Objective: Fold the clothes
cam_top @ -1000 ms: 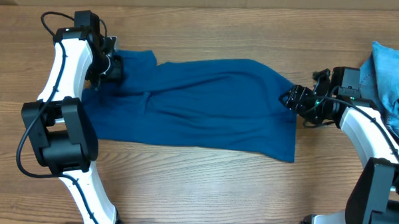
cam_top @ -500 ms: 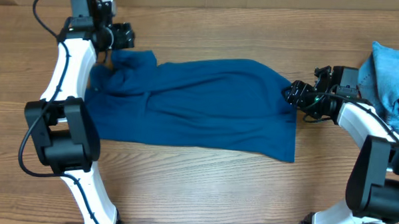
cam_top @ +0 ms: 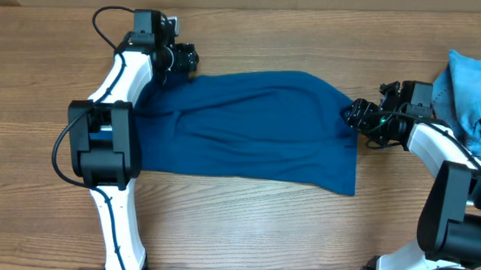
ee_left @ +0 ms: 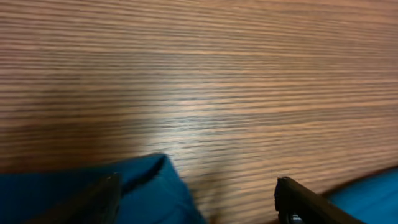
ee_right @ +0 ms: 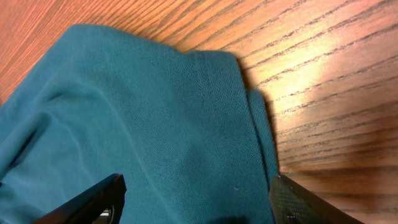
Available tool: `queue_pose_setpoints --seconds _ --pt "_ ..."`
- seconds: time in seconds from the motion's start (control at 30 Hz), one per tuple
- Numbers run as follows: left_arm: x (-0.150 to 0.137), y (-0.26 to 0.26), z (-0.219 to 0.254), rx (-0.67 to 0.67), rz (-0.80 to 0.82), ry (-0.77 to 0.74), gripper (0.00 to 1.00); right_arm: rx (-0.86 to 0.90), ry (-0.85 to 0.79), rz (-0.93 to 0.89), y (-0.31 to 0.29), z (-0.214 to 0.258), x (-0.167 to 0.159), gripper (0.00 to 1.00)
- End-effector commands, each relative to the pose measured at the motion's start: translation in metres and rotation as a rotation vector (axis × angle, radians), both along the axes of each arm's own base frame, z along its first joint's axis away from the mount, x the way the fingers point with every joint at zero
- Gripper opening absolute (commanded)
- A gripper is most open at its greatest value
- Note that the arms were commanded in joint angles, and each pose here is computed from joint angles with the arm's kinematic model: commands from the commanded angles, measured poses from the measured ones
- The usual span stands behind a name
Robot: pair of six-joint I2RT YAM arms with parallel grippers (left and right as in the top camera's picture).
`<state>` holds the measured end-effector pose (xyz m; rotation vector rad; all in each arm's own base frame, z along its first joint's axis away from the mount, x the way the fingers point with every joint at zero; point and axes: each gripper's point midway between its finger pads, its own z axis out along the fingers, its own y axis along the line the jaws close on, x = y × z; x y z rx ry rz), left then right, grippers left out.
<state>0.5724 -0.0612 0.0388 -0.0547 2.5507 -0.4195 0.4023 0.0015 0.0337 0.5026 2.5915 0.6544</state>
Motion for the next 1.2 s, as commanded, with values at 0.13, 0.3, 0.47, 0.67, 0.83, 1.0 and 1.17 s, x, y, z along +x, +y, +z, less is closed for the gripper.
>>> queue_pose_setpoints --seconds 0.13,0.3,0.47,0.67,0.83,1.0,1.17 --pt "-0.003 0.013 -0.004 0.026 0.085 0.044 0.77 0.006 -0.016 0.001 0.000 0.006 0.004 0.78" --pt "-0.006 0.020 -0.001 0.036 0.099 0.051 0.82 0.007 -0.012 0.000 0.000 0.006 0.003 0.77" --pt "0.001 0.050 0.029 0.023 0.149 -0.006 0.85 0.009 -0.001 0.000 0.001 0.005 0.001 0.77" --pt "-0.002 0.089 0.052 -0.064 0.187 -0.025 0.87 0.009 -0.001 0.000 0.001 0.005 0.001 0.77" --pt "-0.004 0.102 0.052 -0.079 0.205 -0.023 0.88 0.009 -0.001 0.000 0.001 0.005 0.001 0.78" --pt "0.004 0.112 0.056 -0.055 0.227 -0.063 0.92 0.009 -0.001 0.000 0.001 0.005 0.001 0.78" --pt "0.002 0.108 0.032 -0.055 0.227 -0.016 0.91 0.009 -0.001 0.000 0.001 0.005 0.001 0.77"
